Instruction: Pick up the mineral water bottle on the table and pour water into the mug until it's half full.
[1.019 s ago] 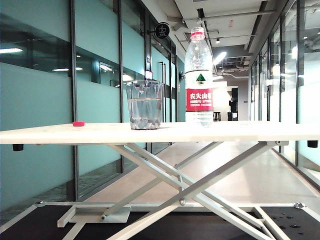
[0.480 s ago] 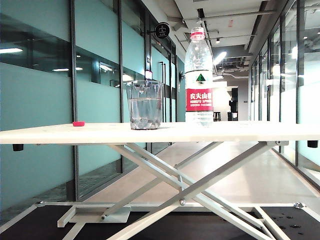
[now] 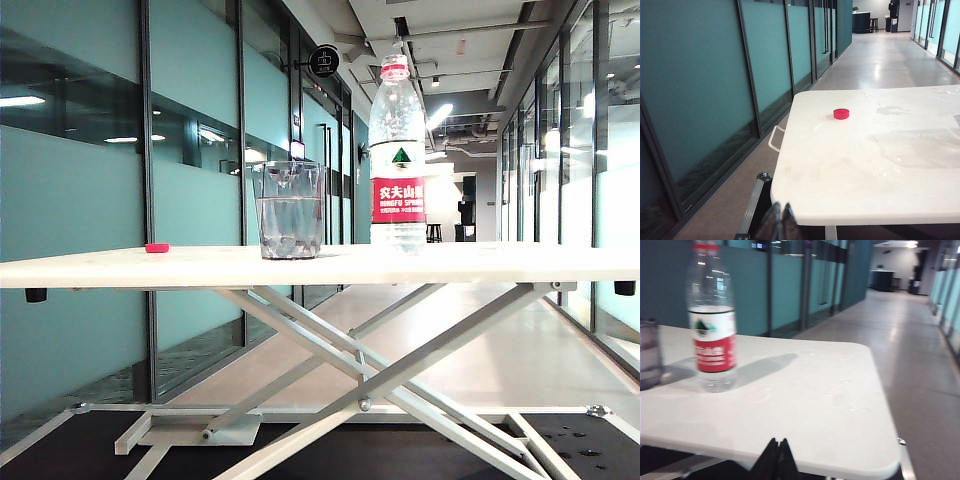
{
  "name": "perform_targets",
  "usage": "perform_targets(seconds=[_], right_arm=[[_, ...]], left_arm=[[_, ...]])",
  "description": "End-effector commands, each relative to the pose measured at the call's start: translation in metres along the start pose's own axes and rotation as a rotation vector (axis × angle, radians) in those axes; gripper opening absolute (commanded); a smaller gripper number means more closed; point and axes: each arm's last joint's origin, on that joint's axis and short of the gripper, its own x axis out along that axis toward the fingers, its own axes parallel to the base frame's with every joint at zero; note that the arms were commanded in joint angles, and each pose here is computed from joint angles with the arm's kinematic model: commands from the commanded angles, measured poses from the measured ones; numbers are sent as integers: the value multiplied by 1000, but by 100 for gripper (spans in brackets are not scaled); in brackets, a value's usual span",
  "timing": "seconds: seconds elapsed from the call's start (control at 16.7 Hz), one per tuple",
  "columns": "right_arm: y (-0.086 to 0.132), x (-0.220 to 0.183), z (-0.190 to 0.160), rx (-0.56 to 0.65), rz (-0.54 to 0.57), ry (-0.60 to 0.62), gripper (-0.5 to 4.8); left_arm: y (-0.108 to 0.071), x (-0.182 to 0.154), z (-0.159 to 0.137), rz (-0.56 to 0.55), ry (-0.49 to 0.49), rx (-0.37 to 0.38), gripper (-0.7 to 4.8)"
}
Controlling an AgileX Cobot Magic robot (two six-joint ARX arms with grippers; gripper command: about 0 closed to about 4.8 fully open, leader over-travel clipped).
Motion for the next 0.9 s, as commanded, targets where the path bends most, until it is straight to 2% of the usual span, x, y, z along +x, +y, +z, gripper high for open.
perform_targets(seconds=[0.06,0.9], right_arm=[[-5,0,0,-7,-58,-5,-5],[-6,0,0,-7,-64,-5,-5]], left_arm=[[0,0,2,2,-13,-2,-5],[0,0,2,2,-13,-2,-5]])
